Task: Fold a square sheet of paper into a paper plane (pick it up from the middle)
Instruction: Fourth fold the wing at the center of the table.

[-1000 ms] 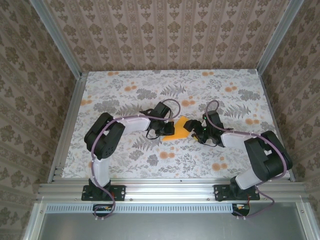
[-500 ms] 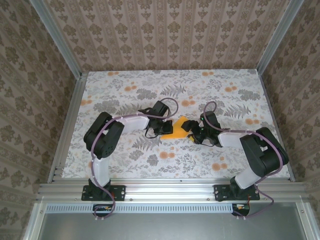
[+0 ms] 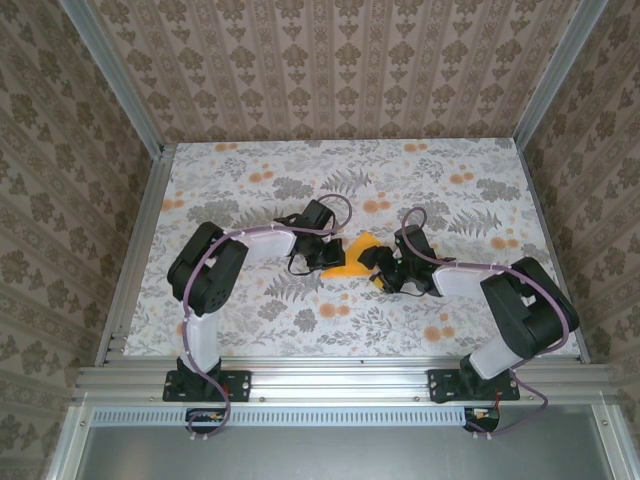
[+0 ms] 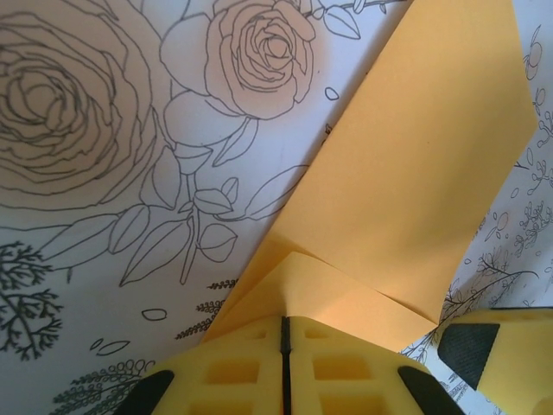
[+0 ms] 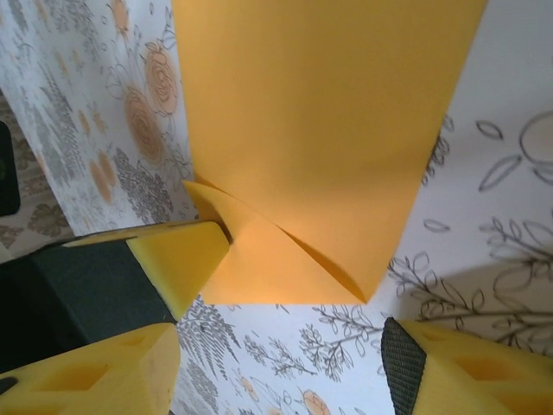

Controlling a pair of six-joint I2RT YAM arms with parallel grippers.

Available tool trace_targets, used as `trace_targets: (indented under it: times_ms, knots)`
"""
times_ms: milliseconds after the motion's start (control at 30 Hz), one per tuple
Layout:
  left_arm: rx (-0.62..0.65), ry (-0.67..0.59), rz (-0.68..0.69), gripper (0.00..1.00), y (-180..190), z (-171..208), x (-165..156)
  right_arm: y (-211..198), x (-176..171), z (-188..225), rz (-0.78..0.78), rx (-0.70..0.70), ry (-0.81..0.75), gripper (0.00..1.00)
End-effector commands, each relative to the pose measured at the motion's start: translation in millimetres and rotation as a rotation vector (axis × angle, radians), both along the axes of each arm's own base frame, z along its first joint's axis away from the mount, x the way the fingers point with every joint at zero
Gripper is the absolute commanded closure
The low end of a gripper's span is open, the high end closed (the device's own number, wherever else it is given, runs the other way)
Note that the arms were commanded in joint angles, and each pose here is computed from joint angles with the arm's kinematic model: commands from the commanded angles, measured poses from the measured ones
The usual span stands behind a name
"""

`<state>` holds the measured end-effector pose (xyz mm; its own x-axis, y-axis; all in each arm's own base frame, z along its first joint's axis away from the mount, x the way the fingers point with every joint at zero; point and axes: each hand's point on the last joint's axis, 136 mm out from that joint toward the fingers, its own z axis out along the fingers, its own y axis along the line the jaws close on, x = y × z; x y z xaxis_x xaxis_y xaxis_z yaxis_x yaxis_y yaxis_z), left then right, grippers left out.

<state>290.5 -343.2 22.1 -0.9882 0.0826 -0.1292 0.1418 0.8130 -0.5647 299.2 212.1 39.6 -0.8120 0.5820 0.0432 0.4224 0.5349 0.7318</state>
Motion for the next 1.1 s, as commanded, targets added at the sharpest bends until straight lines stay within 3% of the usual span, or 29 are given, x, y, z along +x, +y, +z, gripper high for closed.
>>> trace_targets:
  times_ms: [0,700,1067]
  knots:
    - [0.029,0.061,0.012,0.90,6,-16,-7,-4,0,4,-0.031,-0.047,0.033,0.34]
    - [0.021,0.070,0.001,0.90,6,-18,-11,-3,13,-11,-0.067,-0.080,0.071,0.39]
    - [0.022,0.072,-0.001,0.90,6,-18,-11,-1,22,5,-0.064,-0.065,-0.007,0.52]
